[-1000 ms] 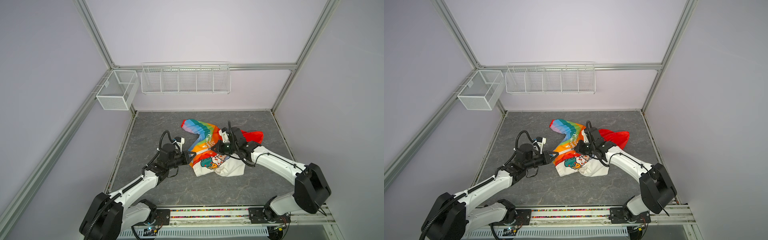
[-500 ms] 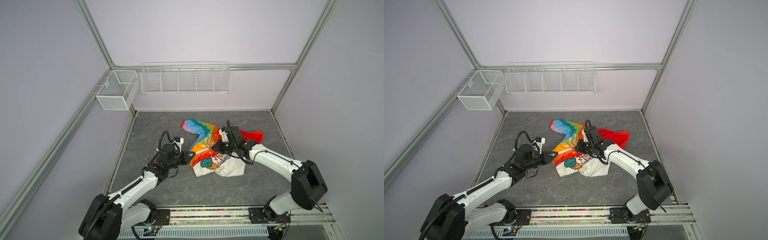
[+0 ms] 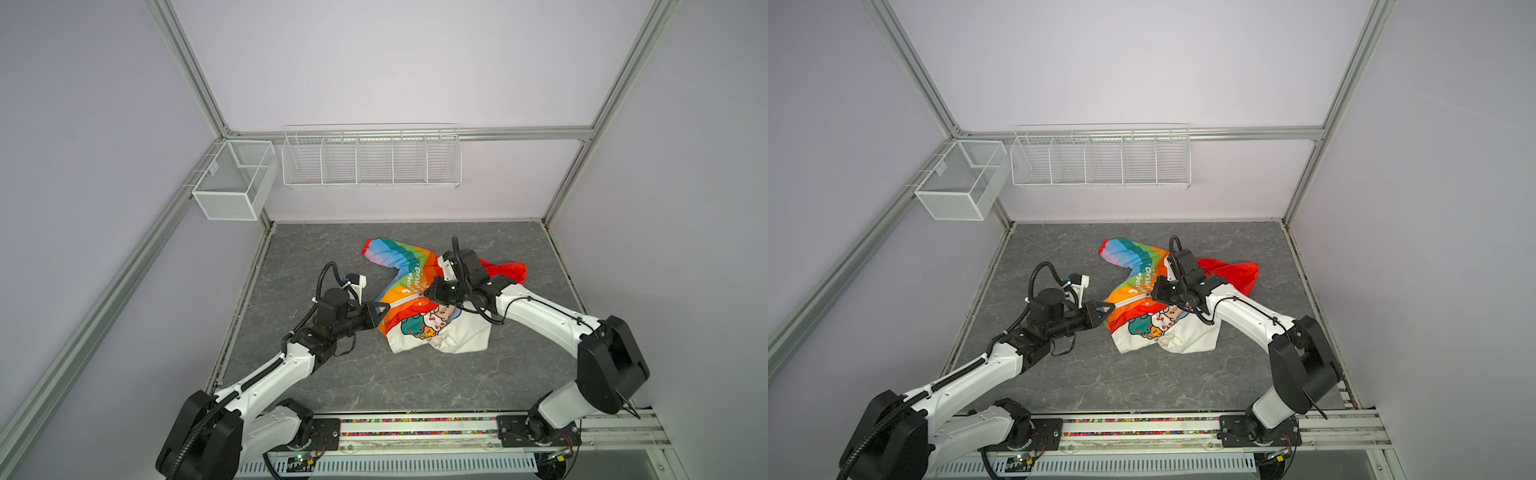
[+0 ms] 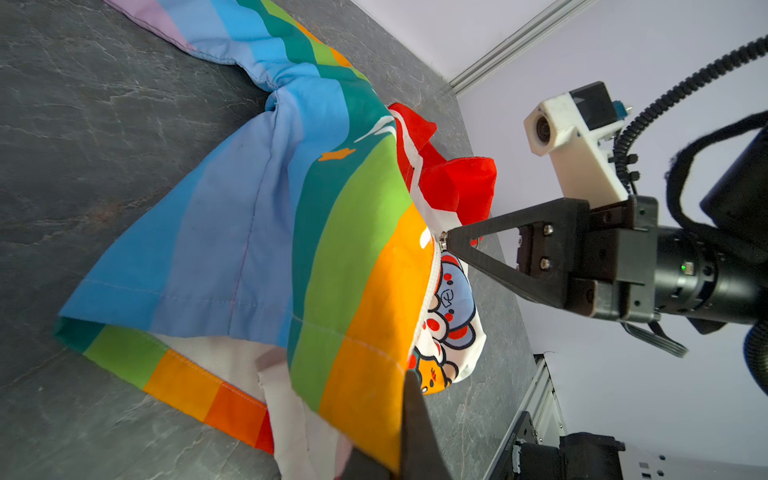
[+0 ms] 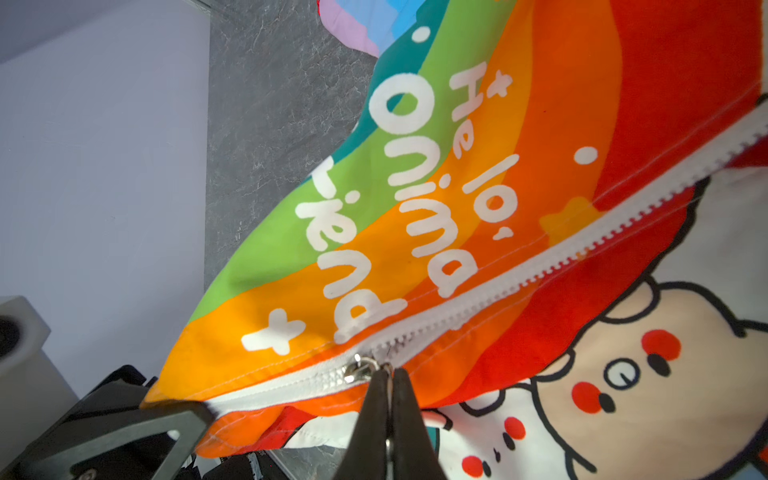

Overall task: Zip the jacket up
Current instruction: 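Pull the zipper pull away from the left gripper along the zipper with the right gripper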

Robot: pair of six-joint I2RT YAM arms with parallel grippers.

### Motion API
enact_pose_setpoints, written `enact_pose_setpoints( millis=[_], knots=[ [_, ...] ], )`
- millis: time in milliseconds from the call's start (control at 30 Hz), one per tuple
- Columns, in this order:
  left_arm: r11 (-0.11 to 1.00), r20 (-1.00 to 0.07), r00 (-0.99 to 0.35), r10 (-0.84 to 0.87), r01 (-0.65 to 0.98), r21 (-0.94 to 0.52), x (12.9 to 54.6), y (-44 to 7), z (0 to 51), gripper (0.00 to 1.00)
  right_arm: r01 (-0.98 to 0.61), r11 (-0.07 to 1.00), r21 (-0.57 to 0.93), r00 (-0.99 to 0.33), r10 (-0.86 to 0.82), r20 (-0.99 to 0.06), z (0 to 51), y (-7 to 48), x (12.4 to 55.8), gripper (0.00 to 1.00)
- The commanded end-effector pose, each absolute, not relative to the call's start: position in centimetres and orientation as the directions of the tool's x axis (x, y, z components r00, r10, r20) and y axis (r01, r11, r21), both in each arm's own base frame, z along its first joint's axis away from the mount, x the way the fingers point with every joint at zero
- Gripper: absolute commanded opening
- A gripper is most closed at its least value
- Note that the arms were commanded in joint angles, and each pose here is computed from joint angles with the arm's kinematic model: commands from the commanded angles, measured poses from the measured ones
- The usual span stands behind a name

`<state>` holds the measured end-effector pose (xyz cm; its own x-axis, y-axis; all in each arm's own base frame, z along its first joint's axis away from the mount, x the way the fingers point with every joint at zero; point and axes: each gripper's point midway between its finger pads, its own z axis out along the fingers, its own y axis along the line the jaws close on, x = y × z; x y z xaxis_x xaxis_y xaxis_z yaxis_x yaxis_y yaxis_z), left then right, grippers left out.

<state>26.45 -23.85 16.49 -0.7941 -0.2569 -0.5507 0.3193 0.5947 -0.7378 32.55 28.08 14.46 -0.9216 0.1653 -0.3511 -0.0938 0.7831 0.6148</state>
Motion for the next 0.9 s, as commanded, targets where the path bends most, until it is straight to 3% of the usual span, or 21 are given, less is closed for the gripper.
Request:
enact_pose_setpoints(
  millis=[0,867],
  knots=[
    [0.617,-0.566,-0.782,-0.262,0.315,-0.721,26.5,-23.1,16.1,0.00,-0.069,0.821,0.566,-0.913,0.176,-0.367,13.7,26.7,33.6,0.07],
    [0.620,-0.565,-0.782,-0.262,0.312,-0.720,26.5,-22.9,16.0,0.00,-0.038,0.848,0.528,-0.912,0.186,-0.365,12.7,25.0,35.3,0.07]
  ],
)
